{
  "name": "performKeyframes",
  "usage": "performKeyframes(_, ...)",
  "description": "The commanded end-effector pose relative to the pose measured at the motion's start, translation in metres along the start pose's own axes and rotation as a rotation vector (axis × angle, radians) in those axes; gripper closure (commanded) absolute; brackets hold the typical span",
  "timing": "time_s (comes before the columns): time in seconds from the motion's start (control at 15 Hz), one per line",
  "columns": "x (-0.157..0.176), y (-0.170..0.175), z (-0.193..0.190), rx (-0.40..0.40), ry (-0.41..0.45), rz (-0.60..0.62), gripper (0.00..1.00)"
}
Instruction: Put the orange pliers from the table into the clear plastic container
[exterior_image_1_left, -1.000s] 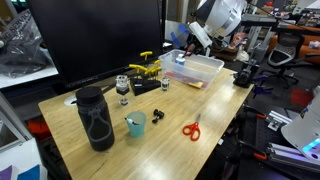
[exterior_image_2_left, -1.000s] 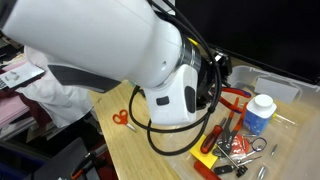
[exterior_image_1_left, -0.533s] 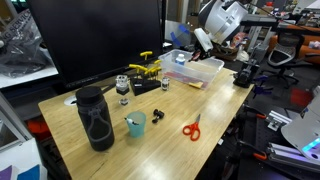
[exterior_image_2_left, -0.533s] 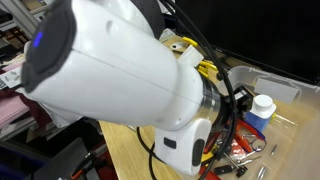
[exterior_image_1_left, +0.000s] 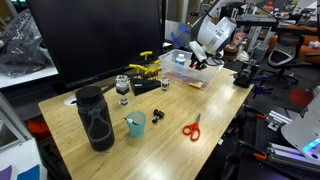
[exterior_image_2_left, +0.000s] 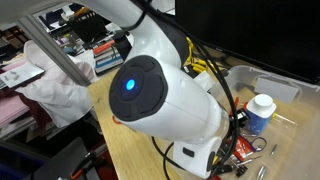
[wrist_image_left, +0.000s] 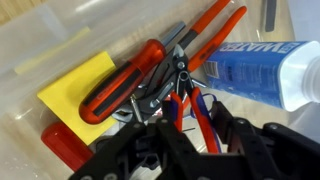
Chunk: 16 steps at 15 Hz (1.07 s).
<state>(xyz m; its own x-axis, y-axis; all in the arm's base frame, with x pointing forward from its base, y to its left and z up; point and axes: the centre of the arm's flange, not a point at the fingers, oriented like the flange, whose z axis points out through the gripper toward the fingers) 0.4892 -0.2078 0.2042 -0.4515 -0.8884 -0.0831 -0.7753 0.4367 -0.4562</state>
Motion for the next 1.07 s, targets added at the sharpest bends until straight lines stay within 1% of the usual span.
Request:
performKeyframes(0.0,0.003,0.004,0.016,-0.005,-0.032,0.001,0.31)
performKeyframes(0.13,0.001,0.005,0.017,-0.01,-0.039,-0.001,0.18)
performKeyframes(0.2,-0.001,0.006,0.017,-0.014,-0.042,-0.002,0.09)
performKeyframes(0.27,-0.003,0.006,0.015,-0.015,-0.047,-0.013,0.04)
performKeyframes(0.33,-0.006,0.003,0.014,-0.018,-0.012,-0.005,0.01)
performKeyframes(0.4,-0.007,0.003,0.015,-0.018,-0.012,-0.007,0.15)
performKeyframes(0.53,-0.007,0.004,0.015,-0.02,-0.012,-0.008,0.01)
performKeyframes(0.73,-0.007,0.004,0.015,-0.02,-0.011,-0.008,0.0)
performKeyframes(0.87,-0.015,0.004,0.008,-0.015,-0.034,-0.031,0.0)
performKeyframes(1.0,-0.026,0.005,-0.004,0.006,-0.035,-0.055,0.0)
